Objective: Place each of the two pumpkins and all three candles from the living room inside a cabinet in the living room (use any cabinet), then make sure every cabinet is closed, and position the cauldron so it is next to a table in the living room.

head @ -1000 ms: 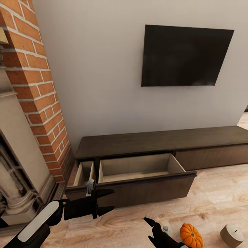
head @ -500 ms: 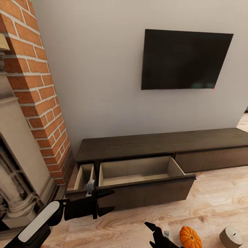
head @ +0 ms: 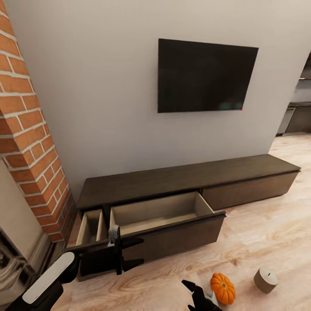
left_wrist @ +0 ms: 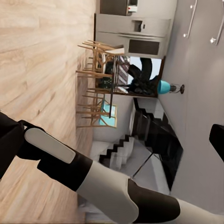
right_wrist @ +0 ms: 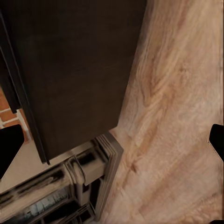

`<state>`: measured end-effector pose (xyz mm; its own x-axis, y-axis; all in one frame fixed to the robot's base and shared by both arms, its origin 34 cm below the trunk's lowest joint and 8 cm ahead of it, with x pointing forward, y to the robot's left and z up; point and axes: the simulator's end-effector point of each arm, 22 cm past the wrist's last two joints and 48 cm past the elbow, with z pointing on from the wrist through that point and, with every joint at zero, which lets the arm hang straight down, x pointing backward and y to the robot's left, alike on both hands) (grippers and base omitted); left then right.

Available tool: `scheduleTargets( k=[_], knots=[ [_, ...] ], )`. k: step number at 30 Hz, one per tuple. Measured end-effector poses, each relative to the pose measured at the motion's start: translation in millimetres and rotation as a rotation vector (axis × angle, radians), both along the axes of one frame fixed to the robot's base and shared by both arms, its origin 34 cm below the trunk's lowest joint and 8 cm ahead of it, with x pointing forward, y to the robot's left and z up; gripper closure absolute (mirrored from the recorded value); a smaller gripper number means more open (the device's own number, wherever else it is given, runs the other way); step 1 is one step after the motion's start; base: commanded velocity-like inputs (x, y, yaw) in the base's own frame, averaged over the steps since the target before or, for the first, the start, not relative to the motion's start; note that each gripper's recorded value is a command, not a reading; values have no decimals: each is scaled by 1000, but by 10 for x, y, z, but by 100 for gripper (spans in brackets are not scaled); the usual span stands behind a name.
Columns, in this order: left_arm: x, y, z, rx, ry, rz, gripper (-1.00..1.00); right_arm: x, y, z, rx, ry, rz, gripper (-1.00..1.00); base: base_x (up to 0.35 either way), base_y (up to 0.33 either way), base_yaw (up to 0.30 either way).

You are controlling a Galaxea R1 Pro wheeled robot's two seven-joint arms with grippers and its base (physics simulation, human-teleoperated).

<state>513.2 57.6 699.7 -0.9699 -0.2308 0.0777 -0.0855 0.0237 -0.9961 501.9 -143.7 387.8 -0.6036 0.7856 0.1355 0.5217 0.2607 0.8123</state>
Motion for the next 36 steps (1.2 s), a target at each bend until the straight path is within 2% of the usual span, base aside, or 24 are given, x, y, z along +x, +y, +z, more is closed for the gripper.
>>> scheduleTargets(
  k=[11,15,27,36],
  knots=[
    [16,16,16,-1,-4,5,-100,-17,-24,-22,-7,5,-5,-100,-105,-148,-289],
    [16,17,18,-1,-4,5,-100,-52,-177,-131,-71,0,-45,-100,53,-56,-290],
    [5,4,24,-2,-6,1,-100,-14,-438,-194,-155,-26,-90,-100,78,-4,-290],
    [-13,-16,35,-4,-8,-5,-100,-84,-502,-257,-176,-12,-98,-100,23,-83,-289]
  ],
)
